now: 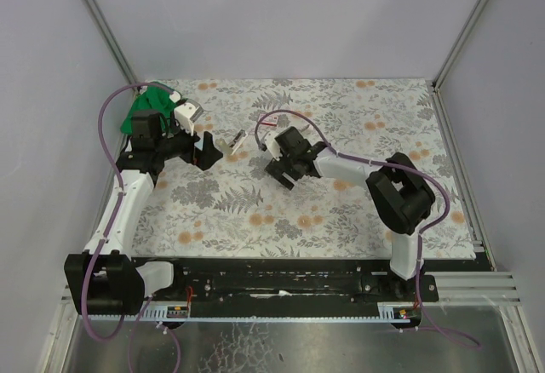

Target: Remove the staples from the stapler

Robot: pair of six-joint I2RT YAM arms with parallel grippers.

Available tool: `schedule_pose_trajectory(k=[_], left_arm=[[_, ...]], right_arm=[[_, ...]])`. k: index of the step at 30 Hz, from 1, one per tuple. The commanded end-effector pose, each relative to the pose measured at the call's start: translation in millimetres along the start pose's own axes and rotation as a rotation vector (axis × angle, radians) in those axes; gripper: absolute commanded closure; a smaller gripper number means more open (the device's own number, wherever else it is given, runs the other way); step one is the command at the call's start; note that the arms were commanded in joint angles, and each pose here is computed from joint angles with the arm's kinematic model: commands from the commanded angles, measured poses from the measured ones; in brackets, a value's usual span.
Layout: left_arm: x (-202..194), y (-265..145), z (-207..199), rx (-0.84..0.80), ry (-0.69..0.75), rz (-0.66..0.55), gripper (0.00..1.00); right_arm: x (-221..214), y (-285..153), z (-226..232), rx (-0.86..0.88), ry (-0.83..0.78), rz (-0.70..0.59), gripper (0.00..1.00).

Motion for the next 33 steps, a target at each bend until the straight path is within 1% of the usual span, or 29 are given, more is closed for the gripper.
schedule_pose_trajectory(k=[1, 5, 7, 10, 12, 17, 22, 27, 29, 33], left_arm=[[11, -1, 0, -0.010, 0.031, -0.053, 0.00], [11, -2, -1, -0.008, 0.033, -0.056, 0.00], [12, -3, -1, -0.007, 0.034, -0.058, 0.00], [12, -2, -1, -0.008, 0.033, -0.057, 0.00], [11, -2, 0, -0.008, 0.032, -0.056, 0.00], [11, -1, 0, -0.012, 0.029, -0.054, 0.00], [10, -1, 0, -0.013, 0.028, -0.053, 0.00], [10, -1, 0, -0.013, 0.029, -0.051, 0.00], [10, -1, 0, -0.015, 0.027, -0.051, 0.00], [9, 0, 0, -0.015, 0.026, -0.048, 0.00]], right_arm=[[28, -26, -9, 0.069, 0.070, -0.126, 0.11], [26, -17, -2, 0.122, 0.105, -0.109, 0.19], [27, -14, 2, 0.157, 0.109, -0.113, 0.25], [27, -10, 8, 0.223, 0.111, -0.116, 0.42], [26, -8, 10, 0.257, 0.114, -0.111, 0.47], [21, -1, 14, 0.281, 0.116, -0.089, 0.53], [16, 7, 18, 0.305, 0.124, -0.065, 0.65], [16, 8, 18, 0.306, 0.128, -0.066, 0.68], [15, 9, 17, 0.308, 0.125, -0.066, 0.73], [13, 11, 20, 0.321, 0.126, -0.057, 0.79]])
Point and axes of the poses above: each gripper's point midway between its finger pads, its own y axis out along the fingers, its own z axis along the line the jaws close on, x = y × z, the point moved 5 cm from there along -y, back along the fingers, and after that the axes turned 11 degrees about -y, right-handed, at the moved point
